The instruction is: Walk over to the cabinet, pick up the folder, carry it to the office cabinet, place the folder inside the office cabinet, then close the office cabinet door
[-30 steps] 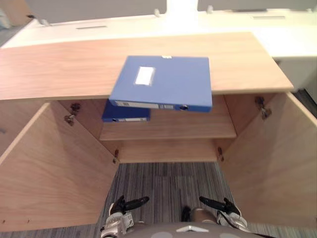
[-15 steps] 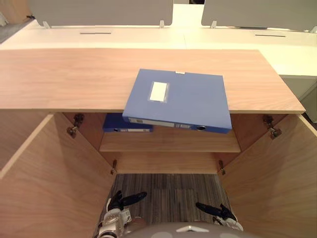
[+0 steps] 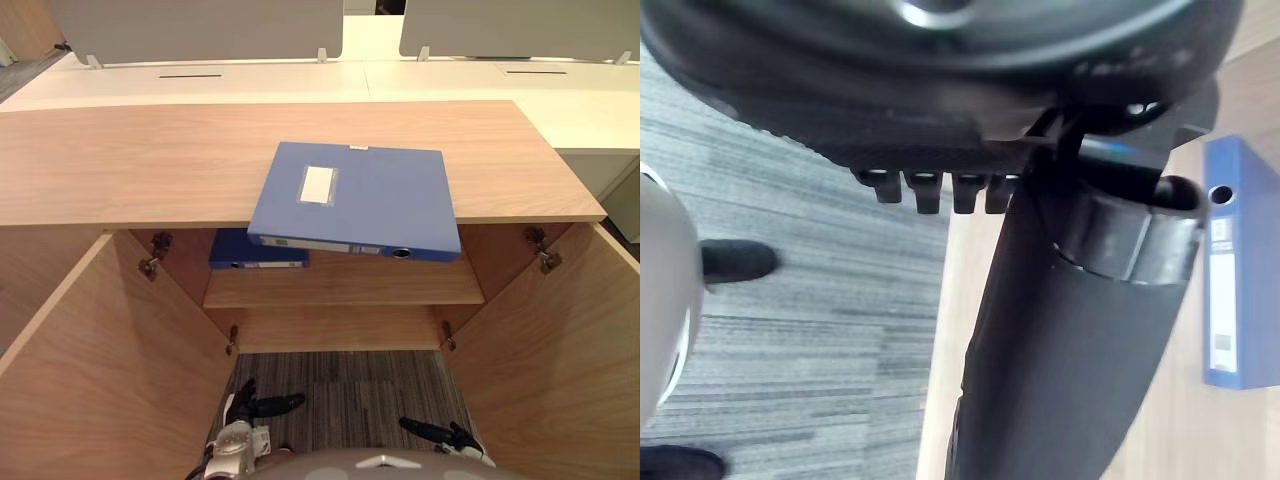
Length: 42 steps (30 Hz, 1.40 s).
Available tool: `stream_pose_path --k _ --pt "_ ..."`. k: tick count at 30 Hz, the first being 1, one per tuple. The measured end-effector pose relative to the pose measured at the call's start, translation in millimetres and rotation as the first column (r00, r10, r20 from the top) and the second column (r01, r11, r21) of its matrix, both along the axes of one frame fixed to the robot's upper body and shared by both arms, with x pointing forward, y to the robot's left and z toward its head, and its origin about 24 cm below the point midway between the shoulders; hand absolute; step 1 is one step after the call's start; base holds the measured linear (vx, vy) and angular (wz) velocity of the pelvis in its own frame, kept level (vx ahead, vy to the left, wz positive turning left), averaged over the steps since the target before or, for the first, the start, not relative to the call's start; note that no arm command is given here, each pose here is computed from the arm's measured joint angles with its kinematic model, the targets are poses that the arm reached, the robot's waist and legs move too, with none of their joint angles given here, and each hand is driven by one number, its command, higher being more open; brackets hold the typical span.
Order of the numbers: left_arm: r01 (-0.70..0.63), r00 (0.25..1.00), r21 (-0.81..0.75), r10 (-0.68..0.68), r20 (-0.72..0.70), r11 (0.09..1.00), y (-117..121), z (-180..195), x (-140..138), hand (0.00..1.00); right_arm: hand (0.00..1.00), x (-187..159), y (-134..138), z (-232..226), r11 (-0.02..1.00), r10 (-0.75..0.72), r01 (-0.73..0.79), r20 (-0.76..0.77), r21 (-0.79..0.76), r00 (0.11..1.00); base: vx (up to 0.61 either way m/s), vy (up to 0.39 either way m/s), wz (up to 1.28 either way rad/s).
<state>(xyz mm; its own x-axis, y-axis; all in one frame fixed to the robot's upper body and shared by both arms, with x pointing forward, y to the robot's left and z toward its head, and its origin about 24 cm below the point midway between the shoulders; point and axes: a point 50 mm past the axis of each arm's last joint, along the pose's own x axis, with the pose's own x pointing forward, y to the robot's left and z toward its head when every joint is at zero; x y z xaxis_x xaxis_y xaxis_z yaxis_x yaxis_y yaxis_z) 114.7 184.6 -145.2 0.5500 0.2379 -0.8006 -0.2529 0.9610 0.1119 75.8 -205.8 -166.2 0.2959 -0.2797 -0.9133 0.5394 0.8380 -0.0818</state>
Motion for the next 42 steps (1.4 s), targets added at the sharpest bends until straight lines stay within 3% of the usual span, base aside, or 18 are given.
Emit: stream_pose_path --k 5,10,15,18,25,29,35,42 --pt "-0.009 0.984 0.036 0.002 0.178 0.999 5.5 29.5 7.2 1.00 1.00 -0.4 -1.9 1.6 0.999 0.032 -0.031 0.010 -0.019 0.999 -0.09 0.035 0.10" --pt "-0.008 0.909 0.099 -0.034 0.415 0.995 16.4 75.9 31.4 1.00 1.00 0.2 -2.0 2.6 0.999 0.037 -0.037 0.023 -0.021 0.999 0.00 0.005 0.02" --pt "-0.001 0.744 0.170 -0.113 0.659 0.986 18.7 134.9 57.8 1.00 1.00 -0.7 -2.7 2.7 0.999 0.041 -0.041 0.026 -0.018 0.999 0.05 -0.007 0.02" --pt "-0.014 0.665 0.232 -0.164 0.729 0.973 19.4 159.0 63.7 1.00 1.00 -2.1 -3.3 2.6 0.999 0.044 -0.043 0.028 -0.015 0.999 0.01 -0.004 0.01" --pt "-0.066 0.589 0.418 -0.303 0.749 0.906 24.9 187.4 66.6 1.00 1.00 -6.2 -6.4 2.6 0.999 0.043 -0.042 0.025 -0.025 0.999 -0.05 0.000 0.01" --pt "-0.085 0.550 0.434 -0.321 0.771 0.897 23.1 200.0 65.3 1.00 1.00 -10.7 -10.9 2.2 0.998 0.044 -0.044 0.009 -0.033 0.999 -0.04 -0.013 0.05" --pt "-0.100 0.439 0.525 -0.436 0.786 0.845 16.9 229.5 65.3 1.00 1.00 -25.7 -15.3 -1.0 0.997 0.070 -0.072 -0.055 -0.033 0.996 0.00 -0.003 0.01" --pt "-0.041 0.314 0.694 -0.650 0.692 0.719 -1.3 247.2 68.9 1.00 1.00 -31.3 -17.8 -1.6 0.996 0.081 -0.084 -0.074 -0.037 0.994 -0.01 -0.007 -0.01"
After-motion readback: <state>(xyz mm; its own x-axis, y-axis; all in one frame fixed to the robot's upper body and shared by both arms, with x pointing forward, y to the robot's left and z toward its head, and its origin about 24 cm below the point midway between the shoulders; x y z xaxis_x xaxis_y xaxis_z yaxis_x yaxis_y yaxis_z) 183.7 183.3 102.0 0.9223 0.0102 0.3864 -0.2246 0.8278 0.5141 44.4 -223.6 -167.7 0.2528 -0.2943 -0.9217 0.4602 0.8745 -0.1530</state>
